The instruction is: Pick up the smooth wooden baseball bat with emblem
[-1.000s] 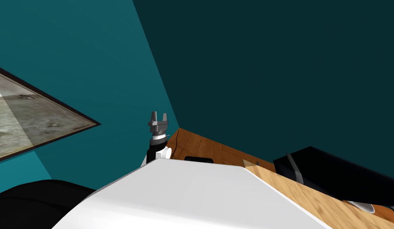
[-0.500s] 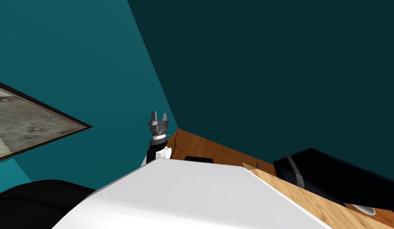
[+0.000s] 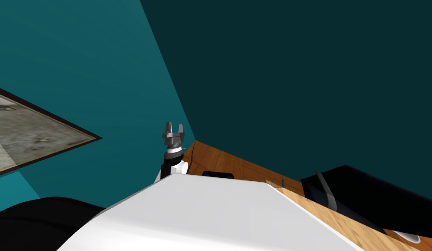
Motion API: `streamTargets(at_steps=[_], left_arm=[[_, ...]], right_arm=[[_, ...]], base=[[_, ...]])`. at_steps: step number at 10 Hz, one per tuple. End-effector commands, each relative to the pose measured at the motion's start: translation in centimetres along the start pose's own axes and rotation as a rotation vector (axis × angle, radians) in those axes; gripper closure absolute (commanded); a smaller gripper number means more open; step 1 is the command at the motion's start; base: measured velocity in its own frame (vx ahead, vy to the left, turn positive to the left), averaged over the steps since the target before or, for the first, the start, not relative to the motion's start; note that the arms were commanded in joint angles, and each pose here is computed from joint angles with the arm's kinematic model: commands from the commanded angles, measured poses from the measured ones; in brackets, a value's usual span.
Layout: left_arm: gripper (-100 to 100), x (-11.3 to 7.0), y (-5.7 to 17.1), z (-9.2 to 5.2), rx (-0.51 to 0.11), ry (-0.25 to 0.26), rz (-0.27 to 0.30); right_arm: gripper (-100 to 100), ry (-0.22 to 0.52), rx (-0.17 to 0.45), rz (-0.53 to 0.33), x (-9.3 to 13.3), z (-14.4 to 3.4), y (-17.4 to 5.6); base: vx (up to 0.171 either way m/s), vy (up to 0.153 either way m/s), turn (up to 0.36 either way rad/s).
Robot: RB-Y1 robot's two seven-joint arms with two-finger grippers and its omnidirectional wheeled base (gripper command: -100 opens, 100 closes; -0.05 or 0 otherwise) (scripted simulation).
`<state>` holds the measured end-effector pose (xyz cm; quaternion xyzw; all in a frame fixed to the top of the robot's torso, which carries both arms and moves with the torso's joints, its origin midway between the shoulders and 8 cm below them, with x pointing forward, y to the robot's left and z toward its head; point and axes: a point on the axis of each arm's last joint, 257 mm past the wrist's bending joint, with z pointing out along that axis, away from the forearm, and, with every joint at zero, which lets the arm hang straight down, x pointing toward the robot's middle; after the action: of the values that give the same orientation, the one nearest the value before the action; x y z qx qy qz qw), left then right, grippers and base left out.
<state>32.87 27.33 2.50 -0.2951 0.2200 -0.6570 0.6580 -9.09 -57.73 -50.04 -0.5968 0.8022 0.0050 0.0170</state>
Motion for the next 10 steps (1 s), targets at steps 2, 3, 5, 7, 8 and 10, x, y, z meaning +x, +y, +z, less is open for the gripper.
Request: streamTargets(at_steps=[2,3,5,7,8,10], left_arm=[[0,0.0,0.0,0.0,0.0,0.0,0.0],[0,0.0,0.0,0.0,0.0,0.0,0.0],[0,0.0,0.0,0.0,0.0,0.0,0.0],[0,0.0,0.0,0.0,0.0,0.0,0.0],[0,0.0,0.0,0.0,0.0,0.0,0.0],[0,0.0,0.0,0.0,0.0,0.0,0.0]], right_arm=[[-100,0.001,0.001,0.006,-0.5,0.7,0.4],[100,0.002,0.002,0.007,-0.5,0.8,0.4],[100,0.002,0.0,0.007,-0.5,0.8,0.5],[100,0.002,0.001,0.006,-0.5,0.8,0.4],[0,0.002,0.001,0.006,-0.5,0.8,0.4],[100,0.002,0.0,-0.01,0.6,-1.0,-0.7]], base=[[-0.006,-0.038,0.034],[0.0,0.0,0.0],[0.0,0.0,0.0],[0.0,0.0,0.0],[0.0,0.0,0.0],[0.013,0.046,-0.108]])
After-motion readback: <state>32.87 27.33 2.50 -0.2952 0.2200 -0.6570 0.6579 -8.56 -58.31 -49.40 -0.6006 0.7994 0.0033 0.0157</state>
